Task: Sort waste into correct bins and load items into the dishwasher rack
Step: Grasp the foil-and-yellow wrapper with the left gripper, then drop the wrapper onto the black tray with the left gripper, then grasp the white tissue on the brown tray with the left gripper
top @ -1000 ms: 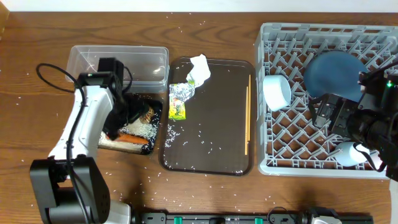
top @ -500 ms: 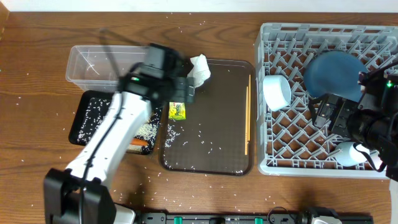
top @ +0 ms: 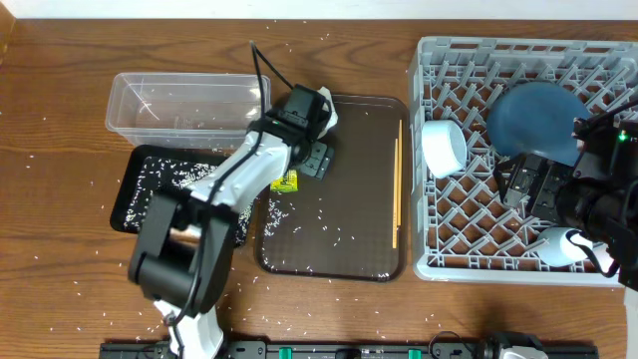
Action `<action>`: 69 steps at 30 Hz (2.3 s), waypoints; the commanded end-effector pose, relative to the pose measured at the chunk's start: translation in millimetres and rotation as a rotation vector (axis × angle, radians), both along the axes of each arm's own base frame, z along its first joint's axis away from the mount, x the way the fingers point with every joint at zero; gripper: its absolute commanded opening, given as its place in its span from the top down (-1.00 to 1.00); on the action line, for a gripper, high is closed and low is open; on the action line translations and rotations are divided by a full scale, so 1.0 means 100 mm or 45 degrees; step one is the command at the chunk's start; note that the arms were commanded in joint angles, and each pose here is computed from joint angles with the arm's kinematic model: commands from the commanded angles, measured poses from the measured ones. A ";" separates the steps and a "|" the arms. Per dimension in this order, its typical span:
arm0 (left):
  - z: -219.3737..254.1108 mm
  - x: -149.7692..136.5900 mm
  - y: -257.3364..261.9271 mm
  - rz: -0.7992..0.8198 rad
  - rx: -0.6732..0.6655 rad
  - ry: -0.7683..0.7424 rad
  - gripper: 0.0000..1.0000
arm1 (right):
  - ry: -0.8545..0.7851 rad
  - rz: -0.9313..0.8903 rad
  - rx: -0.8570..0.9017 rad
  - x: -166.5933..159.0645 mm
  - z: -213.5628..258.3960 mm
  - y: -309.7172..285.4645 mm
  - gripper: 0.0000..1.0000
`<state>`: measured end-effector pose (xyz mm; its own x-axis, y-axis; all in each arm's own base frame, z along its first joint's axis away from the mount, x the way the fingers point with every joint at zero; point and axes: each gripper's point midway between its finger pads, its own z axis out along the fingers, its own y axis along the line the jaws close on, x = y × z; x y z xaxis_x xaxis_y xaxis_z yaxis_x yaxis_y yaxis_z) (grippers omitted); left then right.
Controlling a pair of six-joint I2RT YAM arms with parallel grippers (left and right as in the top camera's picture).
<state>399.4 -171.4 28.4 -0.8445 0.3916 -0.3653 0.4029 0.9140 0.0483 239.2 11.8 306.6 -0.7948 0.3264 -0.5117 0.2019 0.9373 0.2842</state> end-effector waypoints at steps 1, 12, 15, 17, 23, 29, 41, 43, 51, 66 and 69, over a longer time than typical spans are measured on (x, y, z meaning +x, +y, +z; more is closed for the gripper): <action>-0.20 0.01 0.05 -0.001 0.047 0.025 -0.54 | -0.008 -0.008 -0.005 0.00 0.03 -0.03 -0.98; -0.37 -0.13 -0.02 -0.006 0.000 0.133 0.88 | 0.008 -0.009 -0.004 -0.03 0.01 -0.03 -0.98; -0.22 -0.23 -0.07 0.030 -0.041 0.163 0.88 | 0.007 -0.009 -0.004 -0.03 0.01 -0.03 -0.98; -0.05 -0.27 -0.05 0.088 -0.063 0.163 0.88 | 0.005 -0.009 -0.005 -0.02 0.01 -0.03 -0.98; 0.64 -0.46 0.16 0.193 -0.106 0.104 0.88 | 0.003 -0.009 -0.005 -0.02 0.01 -0.03 -0.98; 1.04 -0.63 0.87 0.511 0.011 0.053 0.88 | 0.002 -0.009 -0.004 -0.02 0.02 -0.03 -0.99; 0.87 -0.65 1.32 0.848 -0.088 0.131 -0.21 | 0.008 -0.009 -0.005 -0.03 0.01 -0.03 -0.99; 0.95 -0.59 1.21 0.811 -0.160 0.127 -0.36 | 0.001 -0.009 -0.005 -0.02 0.02 -0.03 -0.99; 1.44 -0.01 0.36 0.337 -0.499 -0.177 -0.48 | -0.012 -0.009 -0.006 0.00 0.03 -0.03 -0.98; 0.45 0.85 -0.29 0.017 -0.357 -0.449 -0.59 | -0.006 -0.009 -0.005 -0.01 0.02 -0.03 -0.98; 0.26 0.91 -0.32 0.013 -0.360 -0.447 -0.58 | -0.004 -0.009 -0.005 0.00 0.02 -0.03 -0.98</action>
<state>486.0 -204.4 57.8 -0.6690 0.2126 -0.7122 0.3895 0.9164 -0.0924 238.1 12.0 305.9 -0.7976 0.3262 -0.5073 0.2029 0.9372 0.2836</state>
